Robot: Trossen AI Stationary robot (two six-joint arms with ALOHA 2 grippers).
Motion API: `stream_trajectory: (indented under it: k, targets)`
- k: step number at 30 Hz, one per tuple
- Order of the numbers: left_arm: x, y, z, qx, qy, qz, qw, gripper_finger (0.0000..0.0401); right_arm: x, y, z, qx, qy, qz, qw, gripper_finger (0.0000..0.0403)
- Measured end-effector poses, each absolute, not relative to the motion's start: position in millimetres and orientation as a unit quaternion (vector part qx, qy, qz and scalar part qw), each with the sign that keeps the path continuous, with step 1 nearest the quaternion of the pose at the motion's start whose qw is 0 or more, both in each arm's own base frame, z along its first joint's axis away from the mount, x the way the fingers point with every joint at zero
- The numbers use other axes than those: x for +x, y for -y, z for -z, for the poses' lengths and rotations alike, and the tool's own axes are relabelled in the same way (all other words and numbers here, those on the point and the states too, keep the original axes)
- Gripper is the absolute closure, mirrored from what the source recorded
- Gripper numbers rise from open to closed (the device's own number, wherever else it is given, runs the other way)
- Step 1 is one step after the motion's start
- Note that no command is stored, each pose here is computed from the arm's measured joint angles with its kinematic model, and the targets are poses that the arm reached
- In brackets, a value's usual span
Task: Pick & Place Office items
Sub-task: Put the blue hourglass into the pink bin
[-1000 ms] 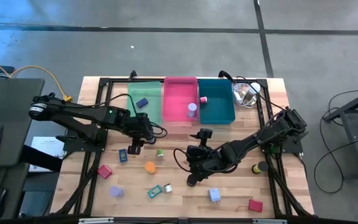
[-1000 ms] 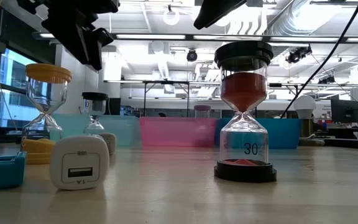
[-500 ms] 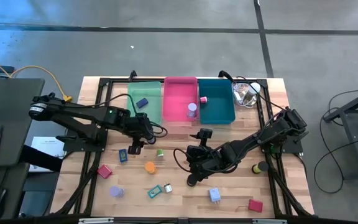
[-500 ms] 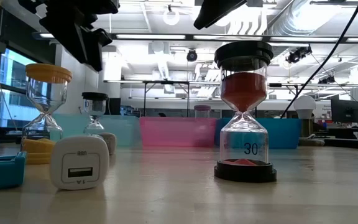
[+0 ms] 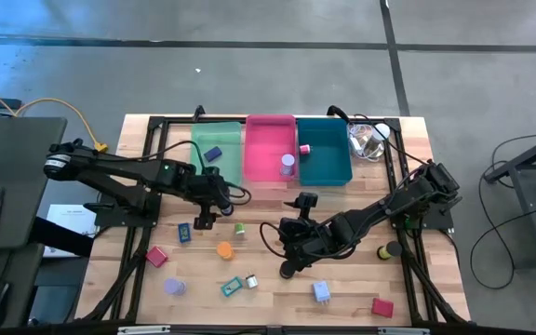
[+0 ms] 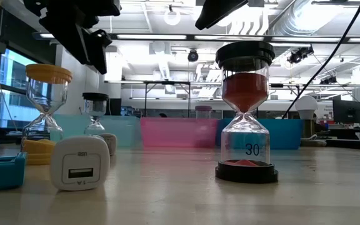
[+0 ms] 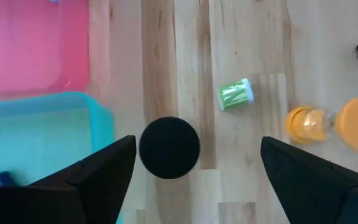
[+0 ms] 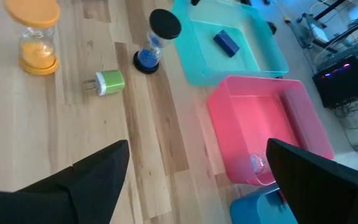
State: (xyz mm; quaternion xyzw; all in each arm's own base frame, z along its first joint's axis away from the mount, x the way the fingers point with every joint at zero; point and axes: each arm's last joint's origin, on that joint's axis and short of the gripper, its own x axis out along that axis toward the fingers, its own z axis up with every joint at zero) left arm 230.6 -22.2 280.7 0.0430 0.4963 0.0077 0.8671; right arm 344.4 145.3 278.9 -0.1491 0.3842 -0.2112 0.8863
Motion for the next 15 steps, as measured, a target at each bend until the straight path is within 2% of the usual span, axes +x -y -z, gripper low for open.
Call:
stream_trajectory:
  k: [15]
  targets:
    - [229.5,19.6,-275.0,0.043,-0.506,0.015,0.861,0.0079,344.4,-145.6,-278.4,-0.145,-0.388,0.206,0.887,0.0035]
